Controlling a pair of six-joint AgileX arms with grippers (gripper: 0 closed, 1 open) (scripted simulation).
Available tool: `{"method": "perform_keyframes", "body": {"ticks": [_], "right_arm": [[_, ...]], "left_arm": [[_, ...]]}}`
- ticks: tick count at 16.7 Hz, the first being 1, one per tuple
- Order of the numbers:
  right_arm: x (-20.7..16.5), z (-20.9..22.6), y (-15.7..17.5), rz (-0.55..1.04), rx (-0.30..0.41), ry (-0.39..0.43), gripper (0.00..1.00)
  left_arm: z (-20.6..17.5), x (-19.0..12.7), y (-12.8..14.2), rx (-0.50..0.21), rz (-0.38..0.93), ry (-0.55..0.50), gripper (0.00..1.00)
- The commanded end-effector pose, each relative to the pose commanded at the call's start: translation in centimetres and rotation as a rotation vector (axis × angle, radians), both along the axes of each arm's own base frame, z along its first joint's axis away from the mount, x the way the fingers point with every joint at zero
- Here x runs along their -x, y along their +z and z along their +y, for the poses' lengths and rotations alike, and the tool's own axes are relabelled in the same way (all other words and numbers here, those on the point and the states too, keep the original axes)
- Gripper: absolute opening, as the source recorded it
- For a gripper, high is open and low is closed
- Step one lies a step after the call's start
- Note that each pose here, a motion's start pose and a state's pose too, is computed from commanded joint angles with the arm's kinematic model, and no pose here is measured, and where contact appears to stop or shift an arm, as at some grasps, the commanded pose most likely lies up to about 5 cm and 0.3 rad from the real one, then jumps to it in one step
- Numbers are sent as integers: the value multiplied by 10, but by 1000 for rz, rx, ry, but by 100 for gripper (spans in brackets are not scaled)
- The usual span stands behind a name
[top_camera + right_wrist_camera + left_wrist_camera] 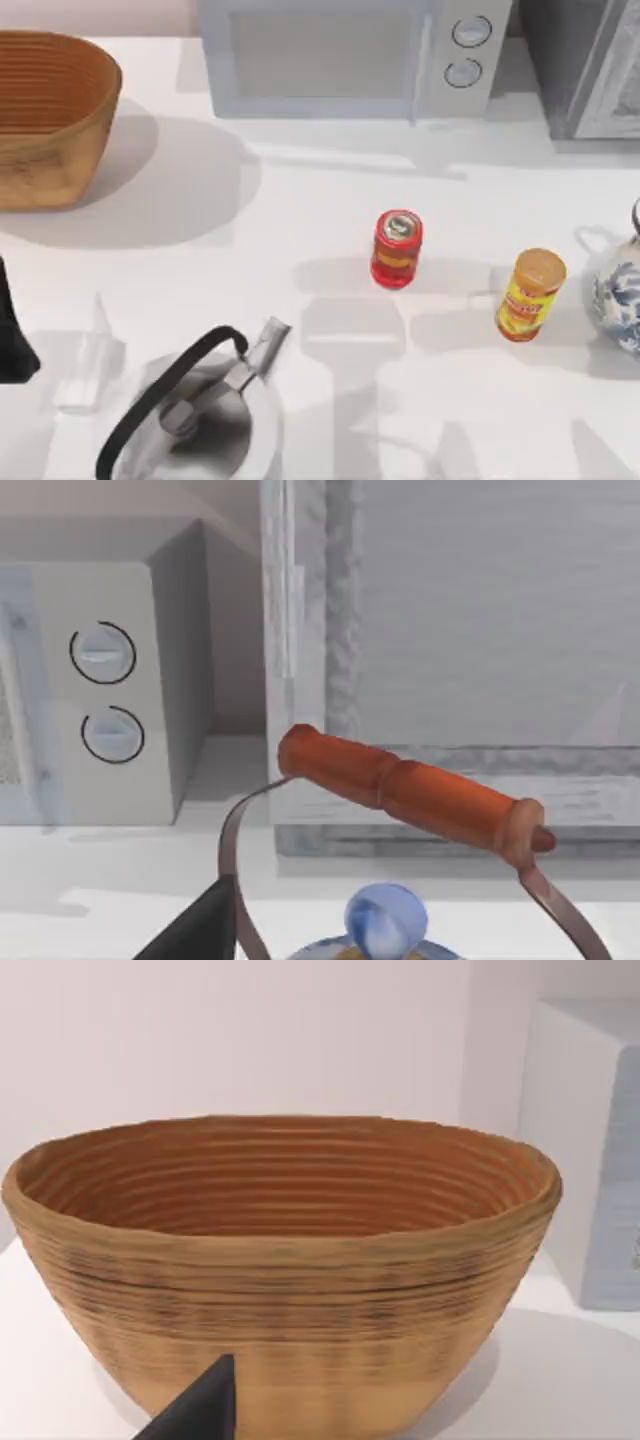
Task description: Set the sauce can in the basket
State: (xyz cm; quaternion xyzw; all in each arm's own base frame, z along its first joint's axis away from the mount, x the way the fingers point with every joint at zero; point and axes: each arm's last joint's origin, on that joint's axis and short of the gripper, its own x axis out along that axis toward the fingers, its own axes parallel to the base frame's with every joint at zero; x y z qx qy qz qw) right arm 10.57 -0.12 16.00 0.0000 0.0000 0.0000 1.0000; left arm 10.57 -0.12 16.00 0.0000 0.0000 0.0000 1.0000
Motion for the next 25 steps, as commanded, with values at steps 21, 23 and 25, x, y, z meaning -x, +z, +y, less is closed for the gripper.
{"method": "perform_keyframes", "body": {"ticks": [21, 23, 25], "right_arm": [[0, 0, 0, 0, 0, 0, 100], [0, 0, 0, 0, 0, 0, 100], [0, 0, 0, 0, 0, 0, 100]], "left_arm": [[-59, -168, 119, -29, -323, -606, 100], [-71, -191, 113, -42, -346, -682, 100], [-90, -217, 97, -50, -358, -791, 100]]}}
